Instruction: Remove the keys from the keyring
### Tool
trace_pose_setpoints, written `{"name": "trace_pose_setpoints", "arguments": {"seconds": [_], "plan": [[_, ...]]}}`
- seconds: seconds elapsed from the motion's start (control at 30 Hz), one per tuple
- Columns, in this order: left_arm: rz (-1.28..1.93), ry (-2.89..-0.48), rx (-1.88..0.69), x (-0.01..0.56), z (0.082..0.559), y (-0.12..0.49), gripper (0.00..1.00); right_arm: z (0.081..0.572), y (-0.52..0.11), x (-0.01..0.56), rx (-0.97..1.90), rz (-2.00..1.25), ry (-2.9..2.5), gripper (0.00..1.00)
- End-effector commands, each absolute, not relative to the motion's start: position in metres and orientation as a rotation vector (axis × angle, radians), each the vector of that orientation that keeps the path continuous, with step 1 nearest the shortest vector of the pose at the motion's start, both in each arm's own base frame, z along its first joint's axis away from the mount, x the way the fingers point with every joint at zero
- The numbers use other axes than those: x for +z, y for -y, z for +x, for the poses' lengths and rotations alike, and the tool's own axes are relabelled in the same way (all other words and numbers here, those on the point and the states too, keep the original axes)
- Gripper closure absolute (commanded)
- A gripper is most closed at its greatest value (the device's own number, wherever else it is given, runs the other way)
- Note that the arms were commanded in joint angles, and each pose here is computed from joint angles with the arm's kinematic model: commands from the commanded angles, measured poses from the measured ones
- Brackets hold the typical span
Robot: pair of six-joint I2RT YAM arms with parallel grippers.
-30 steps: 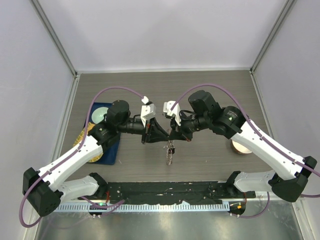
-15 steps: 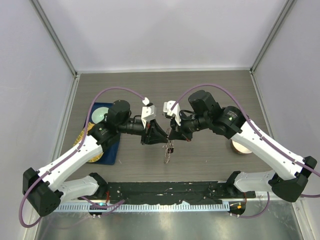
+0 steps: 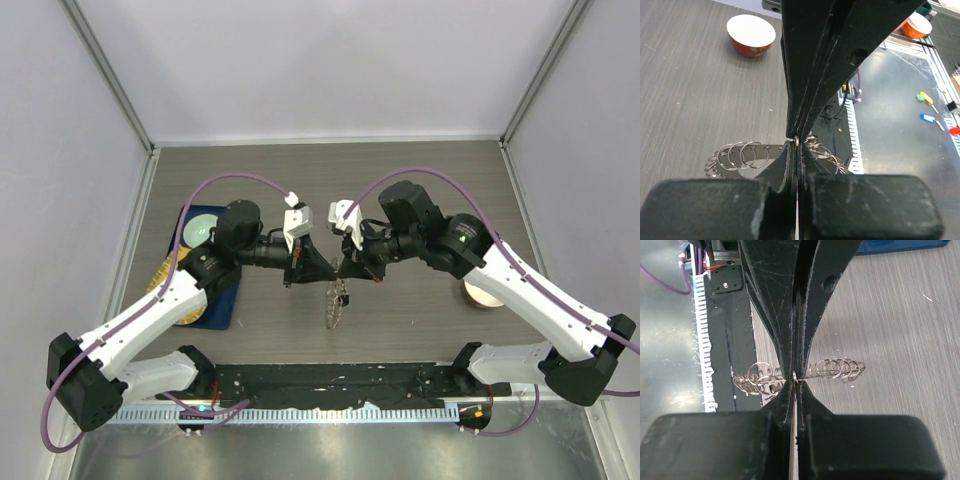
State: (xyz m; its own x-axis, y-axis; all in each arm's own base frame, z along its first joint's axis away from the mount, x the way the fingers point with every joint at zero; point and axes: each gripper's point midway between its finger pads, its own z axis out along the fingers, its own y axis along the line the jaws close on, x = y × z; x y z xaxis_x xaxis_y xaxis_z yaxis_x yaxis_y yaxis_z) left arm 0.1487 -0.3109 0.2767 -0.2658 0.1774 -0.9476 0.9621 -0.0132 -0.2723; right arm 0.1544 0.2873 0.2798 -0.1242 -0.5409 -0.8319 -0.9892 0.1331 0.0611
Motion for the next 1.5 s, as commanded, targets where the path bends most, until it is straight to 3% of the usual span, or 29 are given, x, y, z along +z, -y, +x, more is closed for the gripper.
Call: {"name": "trace_pose_setpoints", "arguments": {"seconds": [0.0, 0.13, 0.17, 0.2, 0.27, 0.5, 0.9, 1.47], "plan": [[1.095, -1.359, -1.288, 0.313, 0.167, 0.315, 1.0, 0.165, -0.304, 0.316, 0.895, -1.332, -1.616, 0.89], [1.008, -1.308, -1.318, 0.326, 0.169, 0.31, 1.0, 0.172, -0.302, 0.326, 0.906, -1.157, -1.593, 0.66], [1.001, -1.288, -1.319, 0.328, 0.17, 0.309, 1.0, 0.182, -0.298, 0.33, 0.869, -1.083, -1.595, 0.55], [0.99, -1.282, -1.319, 0.33, 0.17, 0.309, 1.0, 0.186, -0.293, 0.357, 0.883, -0.952, -1.53, 0.52], [0.964, -1.252, -1.33, 0.334, 0.17, 0.308, 1.0, 0.194, -0.284, 0.355, 0.88, -0.841, -1.519, 0.5], [0.874, -1.167, -1.324, 0.351, 0.173, 0.301, 1.0, 0.224, -0.246, 0.38, 0.96, -0.529, -1.466, 0.49], [0.824, -1.099, -1.311, 0.37, 0.173, 0.296, 1.0, 0.178, -0.253, 0.409, 1.528, -0.543, -1.326, 0.51], [0.807, -1.121, -1.278, 0.367, 0.181, 0.295, 1.0, 0.188, -0.261, 0.359, 1.518, -0.551, -1.537, 0.56]]}}
